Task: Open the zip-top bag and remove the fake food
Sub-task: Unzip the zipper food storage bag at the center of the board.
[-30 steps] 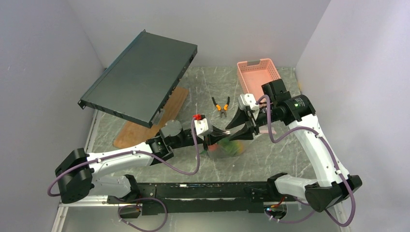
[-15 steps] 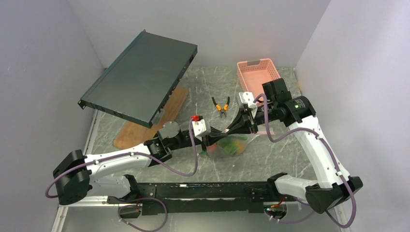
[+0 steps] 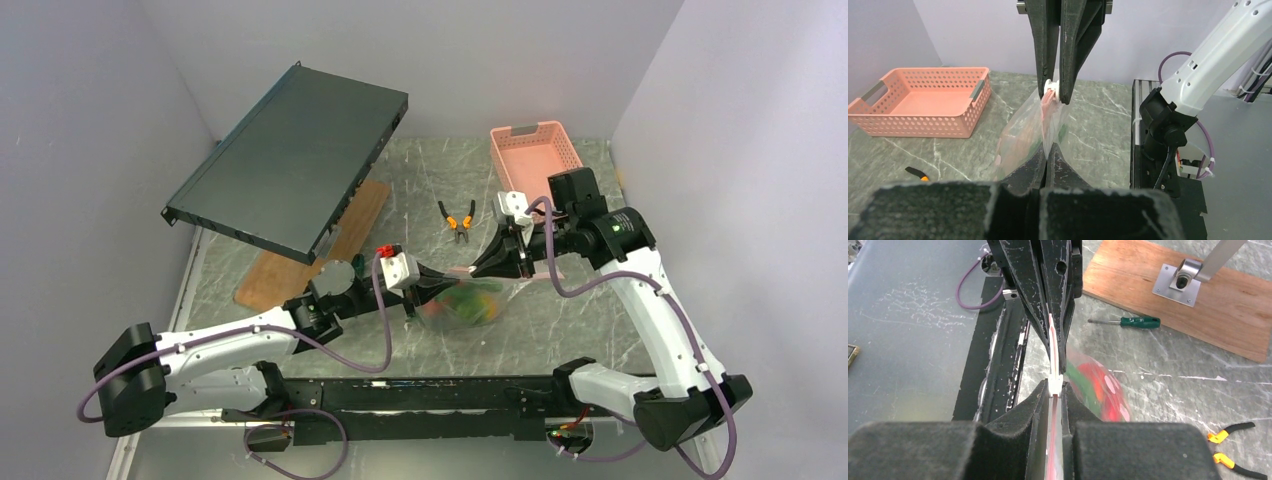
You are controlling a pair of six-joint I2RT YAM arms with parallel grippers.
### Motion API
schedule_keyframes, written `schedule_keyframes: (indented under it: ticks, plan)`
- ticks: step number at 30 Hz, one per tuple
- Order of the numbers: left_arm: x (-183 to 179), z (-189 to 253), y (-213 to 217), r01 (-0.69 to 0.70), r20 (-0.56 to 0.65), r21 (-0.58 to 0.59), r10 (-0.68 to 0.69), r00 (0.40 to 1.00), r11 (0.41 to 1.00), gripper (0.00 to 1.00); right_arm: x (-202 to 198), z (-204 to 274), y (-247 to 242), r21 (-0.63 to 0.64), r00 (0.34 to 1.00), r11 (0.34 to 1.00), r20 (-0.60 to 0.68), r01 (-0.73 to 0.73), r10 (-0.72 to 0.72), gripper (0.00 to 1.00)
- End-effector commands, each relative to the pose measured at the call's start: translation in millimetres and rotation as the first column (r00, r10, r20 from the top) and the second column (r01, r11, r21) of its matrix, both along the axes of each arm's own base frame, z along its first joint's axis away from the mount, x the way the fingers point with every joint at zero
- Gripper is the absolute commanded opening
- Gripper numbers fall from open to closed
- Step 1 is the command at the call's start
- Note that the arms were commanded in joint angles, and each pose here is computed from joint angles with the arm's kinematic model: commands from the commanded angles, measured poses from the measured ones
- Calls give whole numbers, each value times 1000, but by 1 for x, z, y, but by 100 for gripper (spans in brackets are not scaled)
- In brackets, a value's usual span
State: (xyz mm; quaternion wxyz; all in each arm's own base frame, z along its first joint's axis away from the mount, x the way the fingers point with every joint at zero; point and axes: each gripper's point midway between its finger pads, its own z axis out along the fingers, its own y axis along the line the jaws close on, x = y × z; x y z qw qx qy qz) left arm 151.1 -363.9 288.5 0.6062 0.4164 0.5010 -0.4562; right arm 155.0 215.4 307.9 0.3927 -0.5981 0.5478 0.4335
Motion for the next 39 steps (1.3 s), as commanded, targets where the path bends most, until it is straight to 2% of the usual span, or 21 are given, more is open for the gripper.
schedule_keyframes:
  ticks: [1,39]
  plan:
    - [2,32,11,-37,49,-90,41,998,995,0,5,4,-5,6,998,999,41,41,-41,0]
    - [16,30,52,-172,136,-37,176,975,984,0,15,-18,-32,-12,992,994,57,113,-112,0]
